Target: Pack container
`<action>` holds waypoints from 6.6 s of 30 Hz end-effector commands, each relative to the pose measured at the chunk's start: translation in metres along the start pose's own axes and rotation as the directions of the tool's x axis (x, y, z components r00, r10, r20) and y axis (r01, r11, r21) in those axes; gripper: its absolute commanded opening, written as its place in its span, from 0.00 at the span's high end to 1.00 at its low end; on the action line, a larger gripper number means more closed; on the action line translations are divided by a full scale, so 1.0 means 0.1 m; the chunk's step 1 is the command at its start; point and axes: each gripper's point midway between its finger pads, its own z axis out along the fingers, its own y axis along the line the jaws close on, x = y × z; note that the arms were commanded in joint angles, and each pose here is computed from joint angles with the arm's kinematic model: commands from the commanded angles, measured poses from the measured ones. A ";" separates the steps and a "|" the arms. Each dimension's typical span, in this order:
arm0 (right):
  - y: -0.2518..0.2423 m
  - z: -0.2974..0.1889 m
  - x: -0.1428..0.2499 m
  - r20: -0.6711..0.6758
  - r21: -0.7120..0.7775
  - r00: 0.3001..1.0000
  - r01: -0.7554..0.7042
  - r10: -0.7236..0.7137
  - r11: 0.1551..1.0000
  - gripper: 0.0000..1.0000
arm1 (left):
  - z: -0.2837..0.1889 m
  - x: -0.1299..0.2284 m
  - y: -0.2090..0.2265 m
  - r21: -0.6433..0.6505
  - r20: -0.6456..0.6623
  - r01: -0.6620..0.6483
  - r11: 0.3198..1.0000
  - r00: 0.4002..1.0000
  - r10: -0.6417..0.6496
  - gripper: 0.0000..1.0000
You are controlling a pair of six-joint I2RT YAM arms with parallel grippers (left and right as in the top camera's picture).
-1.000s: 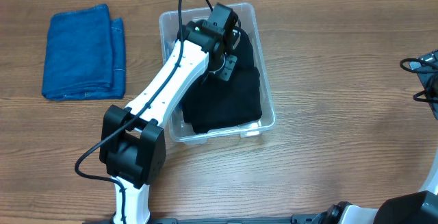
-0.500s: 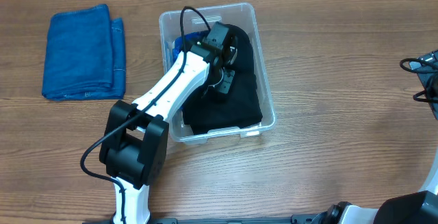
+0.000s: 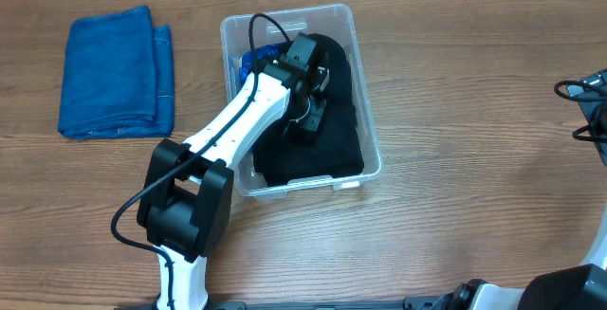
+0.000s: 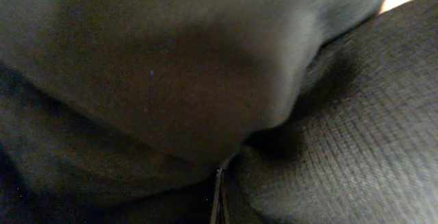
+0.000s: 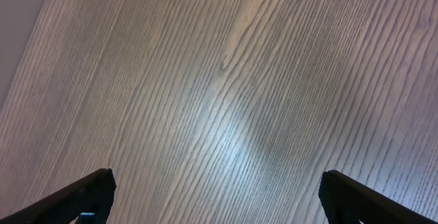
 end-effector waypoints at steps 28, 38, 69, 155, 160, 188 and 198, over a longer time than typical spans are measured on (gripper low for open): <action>-0.01 0.01 0.00 0.000 0.000 1.000 -0.010 0.010 1.000 0.00 | 0.40 0.04 -0.87 0.165 -0.050 -0.101 0.981 0.993 0.111 0.96; -0.01 0.01 0.00 0.000 0.000 1.000 -0.010 0.010 1.000 0.00 | 0.14 -0.22 -0.69 0.115 0.020 -0.098 0.989 0.995 0.096 0.96; -0.01 0.01 0.00 0.000 0.000 1.000 -0.010 0.010 1.000 0.00 | -0.05 0.31 0.67 -0.278 0.085 0.353 0.893 0.936 -0.343 0.96; -0.01 0.01 0.00 0.000 0.000 1.000 -0.010 0.010 1.000 0.00 | 0.24 -0.11 -0.73 0.113 0.051 0.097 0.989 0.993 -0.103 0.96; -0.01 0.01 0.00 0.000 0.000 1.000 -0.010 0.010 1.000 0.00 | 0.30 -0.13 -0.79 0.118 0.060 0.067 0.991 0.995 -0.074 0.96; -0.01 0.01 0.00 0.000 0.000 1.000 -0.010 0.010 1.000 0.00 | -0.64 0.33 0.19 -0.251 0.109 0.433 0.866 0.901 -0.419 0.96; -0.01 0.01 0.00 0.000 0.000 1.000 -0.010 0.010 1.000 0.00 | -0.18 0.63 0.48 -0.291 0.078 0.492 0.820 0.867 -0.493 0.95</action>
